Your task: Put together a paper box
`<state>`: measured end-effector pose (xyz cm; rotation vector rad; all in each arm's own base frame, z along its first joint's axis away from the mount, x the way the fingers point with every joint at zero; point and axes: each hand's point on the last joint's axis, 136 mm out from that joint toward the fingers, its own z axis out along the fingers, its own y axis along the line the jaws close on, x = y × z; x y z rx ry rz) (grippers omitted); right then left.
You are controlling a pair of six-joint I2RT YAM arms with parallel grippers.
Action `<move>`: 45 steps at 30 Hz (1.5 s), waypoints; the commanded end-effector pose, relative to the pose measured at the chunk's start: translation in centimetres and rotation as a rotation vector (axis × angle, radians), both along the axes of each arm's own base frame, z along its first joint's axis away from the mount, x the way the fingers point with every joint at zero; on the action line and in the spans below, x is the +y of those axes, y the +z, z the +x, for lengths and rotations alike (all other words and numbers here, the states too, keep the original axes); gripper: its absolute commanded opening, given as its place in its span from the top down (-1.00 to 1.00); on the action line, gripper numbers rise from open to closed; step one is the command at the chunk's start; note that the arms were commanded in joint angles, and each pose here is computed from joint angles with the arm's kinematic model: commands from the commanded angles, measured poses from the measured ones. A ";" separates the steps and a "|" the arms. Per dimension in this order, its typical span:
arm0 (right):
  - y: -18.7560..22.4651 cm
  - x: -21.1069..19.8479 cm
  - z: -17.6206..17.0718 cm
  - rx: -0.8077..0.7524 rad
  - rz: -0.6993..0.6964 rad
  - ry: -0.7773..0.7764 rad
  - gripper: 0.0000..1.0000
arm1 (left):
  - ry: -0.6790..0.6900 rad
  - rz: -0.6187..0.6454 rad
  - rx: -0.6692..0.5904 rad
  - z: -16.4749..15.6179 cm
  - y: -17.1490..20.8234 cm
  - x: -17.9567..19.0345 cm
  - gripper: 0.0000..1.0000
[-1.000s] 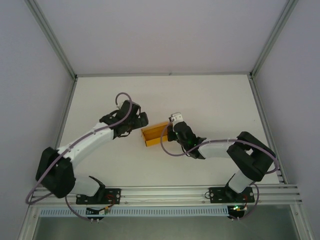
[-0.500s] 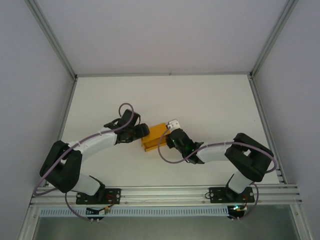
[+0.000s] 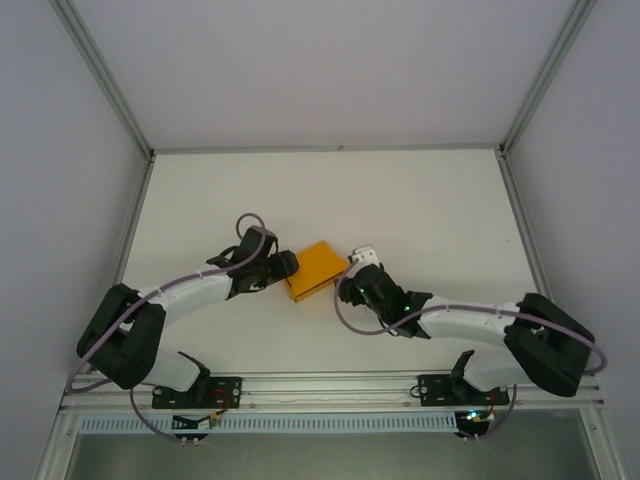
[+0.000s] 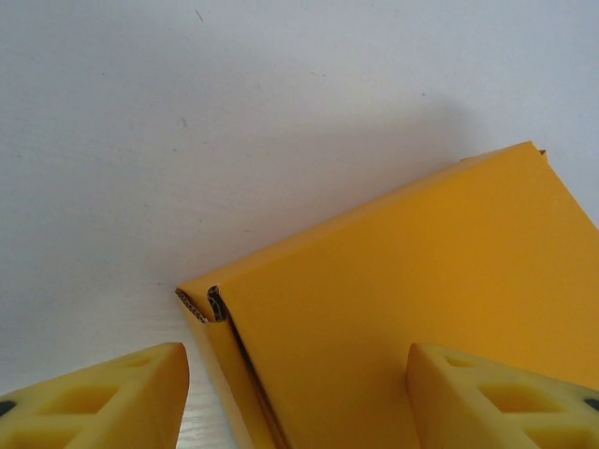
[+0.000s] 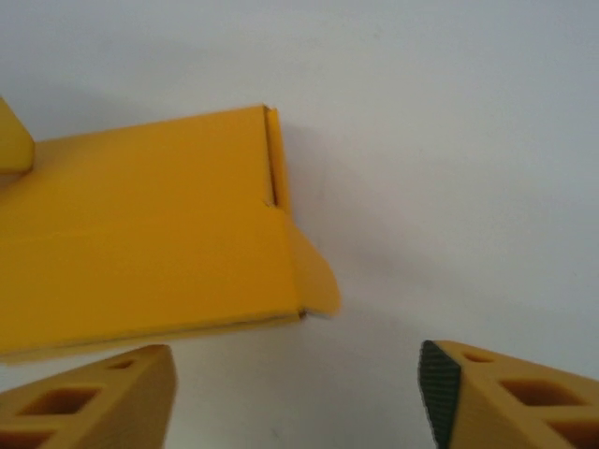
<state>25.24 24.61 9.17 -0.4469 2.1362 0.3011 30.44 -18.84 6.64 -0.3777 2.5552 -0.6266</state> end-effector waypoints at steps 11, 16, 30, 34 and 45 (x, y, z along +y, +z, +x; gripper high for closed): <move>1.4 -1.4 -1.1 0.164 0.153 0.032 -1.00 | -0.133 0.012 -0.076 1.1 -2.7 -1.0 -0.09; 3.0 -1.8 0.3 0.222 0.263 0.023 -1.00 | -0.164 -0.037 -0.100 1.9 -2.9 -1.4 0.03; 1.0 -0.7 5.6 0.612 0.408 -0.030 -1.00 | -0.153 -0.122 -0.039 2.4 -5.8 -0.8 0.59; -0.3 0.8 5.8 0.713 0.438 0.029 -1.00 | -0.137 -0.161 -0.025 2.3 -6.2 -0.4 0.60; -1.5 3.9 6.1 0.862 0.584 0.149 -0.89 | -0.128 -0.358 -0.023 2.8 -6.4 -0.6 0.70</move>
